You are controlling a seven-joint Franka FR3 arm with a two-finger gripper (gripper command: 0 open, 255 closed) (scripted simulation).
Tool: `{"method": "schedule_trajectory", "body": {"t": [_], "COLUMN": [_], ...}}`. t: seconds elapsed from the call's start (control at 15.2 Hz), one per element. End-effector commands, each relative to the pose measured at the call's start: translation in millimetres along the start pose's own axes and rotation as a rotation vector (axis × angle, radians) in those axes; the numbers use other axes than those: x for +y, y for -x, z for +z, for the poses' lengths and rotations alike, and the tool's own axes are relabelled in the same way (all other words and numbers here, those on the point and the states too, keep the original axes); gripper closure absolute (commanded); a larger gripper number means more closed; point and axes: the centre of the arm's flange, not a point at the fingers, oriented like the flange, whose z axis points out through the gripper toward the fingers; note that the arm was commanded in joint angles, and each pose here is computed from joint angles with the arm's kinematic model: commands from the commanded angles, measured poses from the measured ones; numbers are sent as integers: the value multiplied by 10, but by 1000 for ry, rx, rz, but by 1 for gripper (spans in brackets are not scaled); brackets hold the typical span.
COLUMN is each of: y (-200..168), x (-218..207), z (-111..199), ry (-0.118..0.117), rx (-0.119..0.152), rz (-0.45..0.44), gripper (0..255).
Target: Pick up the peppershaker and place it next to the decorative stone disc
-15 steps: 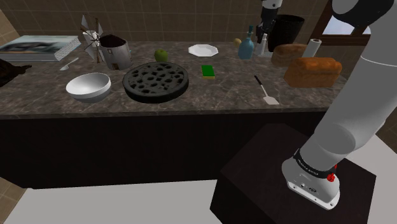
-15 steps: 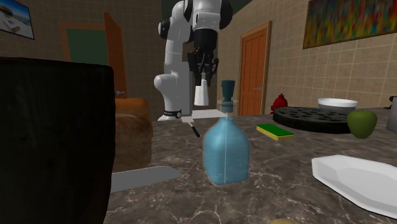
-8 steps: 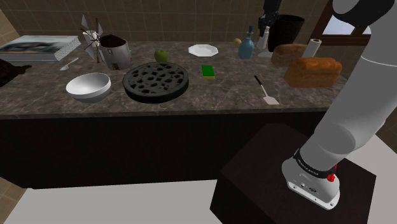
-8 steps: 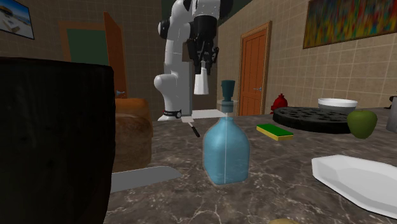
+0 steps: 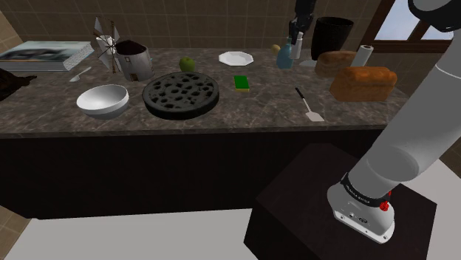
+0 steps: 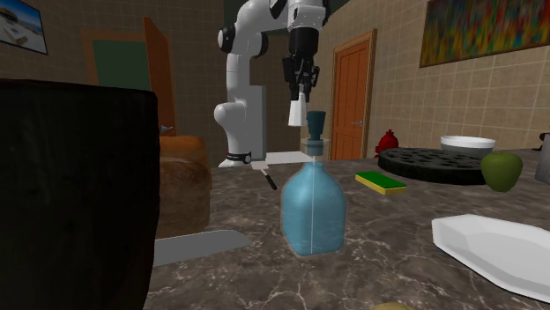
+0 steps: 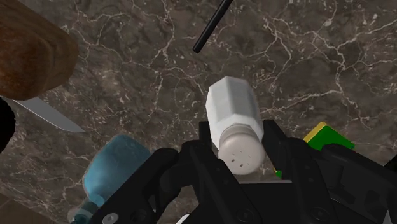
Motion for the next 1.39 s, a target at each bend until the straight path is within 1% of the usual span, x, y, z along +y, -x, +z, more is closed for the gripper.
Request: {"method": "schedule_trajectory", "body": {"t": [0.0, 1.32], "y": [18, 68], "x": [-243, -2869], "z": [-29, -299], "ry": [0, 0], "rx": [0, 0], "rz": [2, 2], "gripper": [255, 255]}}
